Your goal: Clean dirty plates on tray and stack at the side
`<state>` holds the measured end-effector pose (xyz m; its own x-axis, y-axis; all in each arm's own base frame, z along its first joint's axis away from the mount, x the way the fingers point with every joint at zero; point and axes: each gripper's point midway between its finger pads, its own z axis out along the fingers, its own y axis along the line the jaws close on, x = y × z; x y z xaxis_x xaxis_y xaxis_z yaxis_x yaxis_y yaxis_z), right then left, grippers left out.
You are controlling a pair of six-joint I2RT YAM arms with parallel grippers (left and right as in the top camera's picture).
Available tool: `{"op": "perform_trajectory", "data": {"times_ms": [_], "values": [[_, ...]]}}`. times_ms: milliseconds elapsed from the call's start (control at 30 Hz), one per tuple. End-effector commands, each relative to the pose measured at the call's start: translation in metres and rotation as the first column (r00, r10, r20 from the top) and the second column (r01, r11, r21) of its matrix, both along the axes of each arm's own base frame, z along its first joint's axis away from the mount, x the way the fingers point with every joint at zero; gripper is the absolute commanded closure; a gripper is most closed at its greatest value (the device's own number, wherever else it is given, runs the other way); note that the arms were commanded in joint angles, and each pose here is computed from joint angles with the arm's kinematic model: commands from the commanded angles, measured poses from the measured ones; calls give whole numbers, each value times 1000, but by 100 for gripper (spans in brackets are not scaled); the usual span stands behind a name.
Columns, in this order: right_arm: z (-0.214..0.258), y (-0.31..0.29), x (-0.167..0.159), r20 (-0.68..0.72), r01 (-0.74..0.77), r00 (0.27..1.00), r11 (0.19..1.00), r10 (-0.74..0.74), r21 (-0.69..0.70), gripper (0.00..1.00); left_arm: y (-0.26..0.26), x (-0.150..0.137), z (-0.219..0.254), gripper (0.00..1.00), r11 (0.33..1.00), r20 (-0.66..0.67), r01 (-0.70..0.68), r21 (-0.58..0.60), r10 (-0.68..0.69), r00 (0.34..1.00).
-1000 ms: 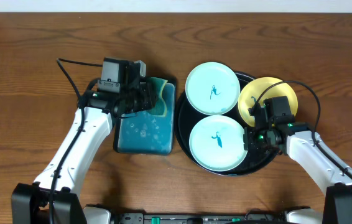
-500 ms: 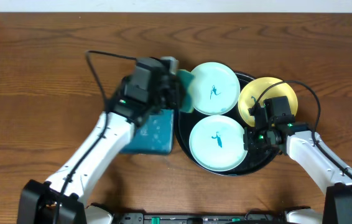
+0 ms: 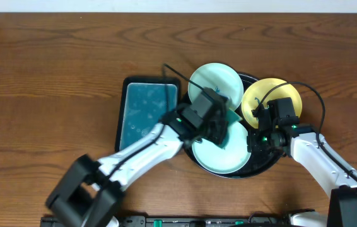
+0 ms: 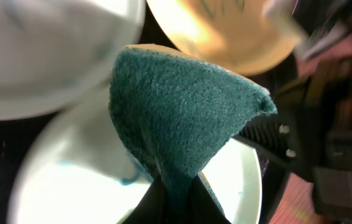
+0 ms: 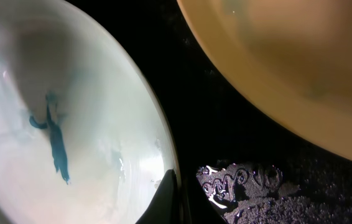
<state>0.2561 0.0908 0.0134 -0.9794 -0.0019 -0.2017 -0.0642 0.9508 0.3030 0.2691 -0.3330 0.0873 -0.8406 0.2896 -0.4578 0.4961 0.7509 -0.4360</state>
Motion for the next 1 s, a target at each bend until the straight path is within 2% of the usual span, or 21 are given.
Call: {"op": "perform_trajectory", "data": {"times_ms": [0, 67, 300, 400, 500, 667, 767, 867, 967], "values": [[5, 5, 3, 5, -10, 1000, 1000, 10, 19, 99, -13, -7, -14, 93, 1000, -5, 20, 14, -20, 1000], [5, 5, 3, 3, -10, 1000, 1000, 10, 19, 99, -17, -11, -21, 93, 999, -11, 31, 22, -31, 999], [5, 5, 3, 4, -10, 1000, 1000, 10, 19, 99, -6, -4, -49, 93, 993, -35, -54, 107, 58, 998], [5, 5, 3, 3, -10, 1000, 1000, 10, 19, 99, 4, 2, -59, 93, 983, -7, -90, 163, 92, 996], [5, 5, 3, 3, -10, 1000, 1000, 10, 19, 99, 29, 12, -66, 92, 947, 59, -166, 275, 156, 986], [4, 5, 1, -4, -10, 1000, 1000, 10, 18, 99, 53, 12, -71, 92, 912, 46, -195, 360, 191, 980], [4, 4, 0, -7, -10, 1000, 1000, 10, 17, 99, 50, 11, -58, 93, 924, 30, -173, 340, 173, 984], [4, 4, 0, -7, -10, 1000, 1000, 11, 17, 99, 28, 8, -30, 92, 967, 25, -96, 237, 93, 995], [4, 4, 0, -7, -10, 1000, 1000, 11, 17, 99, 14, 12, -8, 93, 985, 56, -89, 146, 81, 995]]}}
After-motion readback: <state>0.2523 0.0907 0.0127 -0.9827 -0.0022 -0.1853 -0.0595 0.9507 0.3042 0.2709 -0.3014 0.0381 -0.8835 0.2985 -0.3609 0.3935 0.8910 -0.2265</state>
